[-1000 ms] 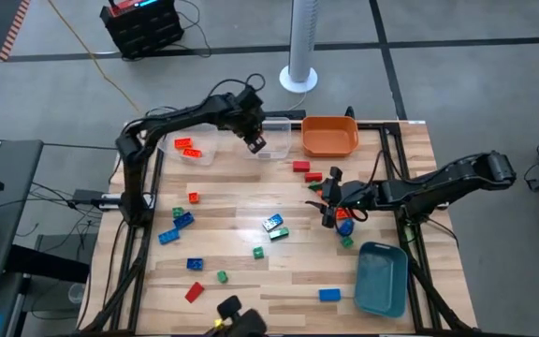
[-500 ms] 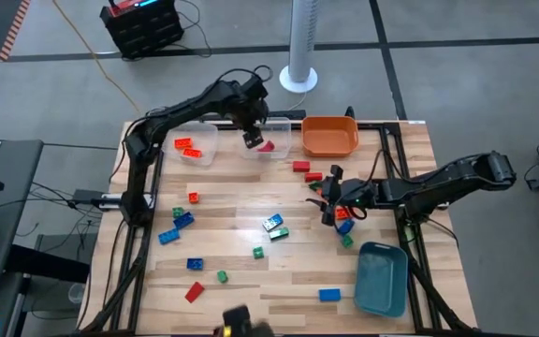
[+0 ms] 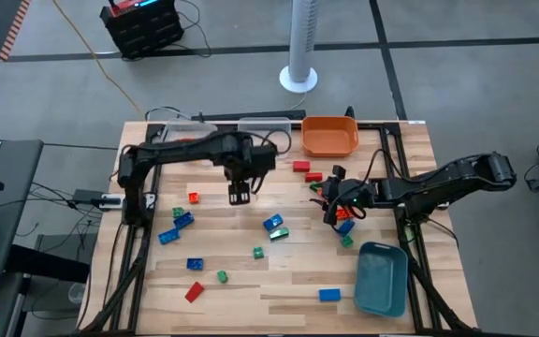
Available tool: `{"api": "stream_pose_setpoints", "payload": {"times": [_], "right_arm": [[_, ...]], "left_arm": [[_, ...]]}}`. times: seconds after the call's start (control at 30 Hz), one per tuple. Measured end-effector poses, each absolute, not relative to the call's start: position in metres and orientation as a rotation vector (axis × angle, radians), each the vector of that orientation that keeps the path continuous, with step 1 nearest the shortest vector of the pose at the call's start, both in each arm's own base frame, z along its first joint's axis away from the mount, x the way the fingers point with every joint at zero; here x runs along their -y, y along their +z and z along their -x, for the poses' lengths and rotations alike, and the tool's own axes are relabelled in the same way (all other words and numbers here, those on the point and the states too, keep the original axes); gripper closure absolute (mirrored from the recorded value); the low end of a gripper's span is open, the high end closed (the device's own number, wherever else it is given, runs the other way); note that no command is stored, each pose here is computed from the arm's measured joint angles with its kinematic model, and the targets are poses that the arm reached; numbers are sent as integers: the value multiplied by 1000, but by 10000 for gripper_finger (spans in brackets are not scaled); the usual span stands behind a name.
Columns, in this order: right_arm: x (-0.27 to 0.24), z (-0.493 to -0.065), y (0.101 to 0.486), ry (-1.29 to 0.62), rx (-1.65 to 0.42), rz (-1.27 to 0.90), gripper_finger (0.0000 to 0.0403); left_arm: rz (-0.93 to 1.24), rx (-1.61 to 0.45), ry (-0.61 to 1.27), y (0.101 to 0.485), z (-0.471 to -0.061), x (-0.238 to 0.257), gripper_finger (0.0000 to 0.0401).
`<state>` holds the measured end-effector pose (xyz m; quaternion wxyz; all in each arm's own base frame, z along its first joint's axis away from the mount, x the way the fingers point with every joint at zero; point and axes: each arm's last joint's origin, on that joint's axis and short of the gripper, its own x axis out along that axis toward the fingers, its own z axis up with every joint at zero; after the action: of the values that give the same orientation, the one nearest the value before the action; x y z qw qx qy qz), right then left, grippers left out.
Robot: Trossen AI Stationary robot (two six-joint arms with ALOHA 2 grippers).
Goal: Sort blocks
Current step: Put the orange game piece into the left transparent bin
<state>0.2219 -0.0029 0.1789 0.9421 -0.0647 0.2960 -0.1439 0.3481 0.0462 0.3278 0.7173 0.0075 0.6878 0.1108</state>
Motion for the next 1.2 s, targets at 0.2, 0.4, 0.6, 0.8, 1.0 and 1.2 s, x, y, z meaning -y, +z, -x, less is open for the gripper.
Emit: {"api": "stream_pose_setpoints", "payload": {"times": [0.2,0.4,0.6,0.8,1.0,1.2], "right_arm": [[-5,-222,179,-260,-599,140,185],[-8,-222,180,-254,-589,125,185],[-8,-224,182,-258,-559,109,185],[-8,-224,182,-258,-559,109,185],[-8,-224,182,-258,-556,109,185],[-8,-224,182,-258,-554,108,185]], "left_arm": [[-67,-1708,286,277,-316,-30,192],[-55,-1820,285,220,-282,-28,192],[-7,-1838,396,200,-252,-32,184],[12,-1760,393,193,-227,-30,156],[-6,-1699,387,183,-219,-32,126],[17,-1693,452,168,-214,-46,118]]}}
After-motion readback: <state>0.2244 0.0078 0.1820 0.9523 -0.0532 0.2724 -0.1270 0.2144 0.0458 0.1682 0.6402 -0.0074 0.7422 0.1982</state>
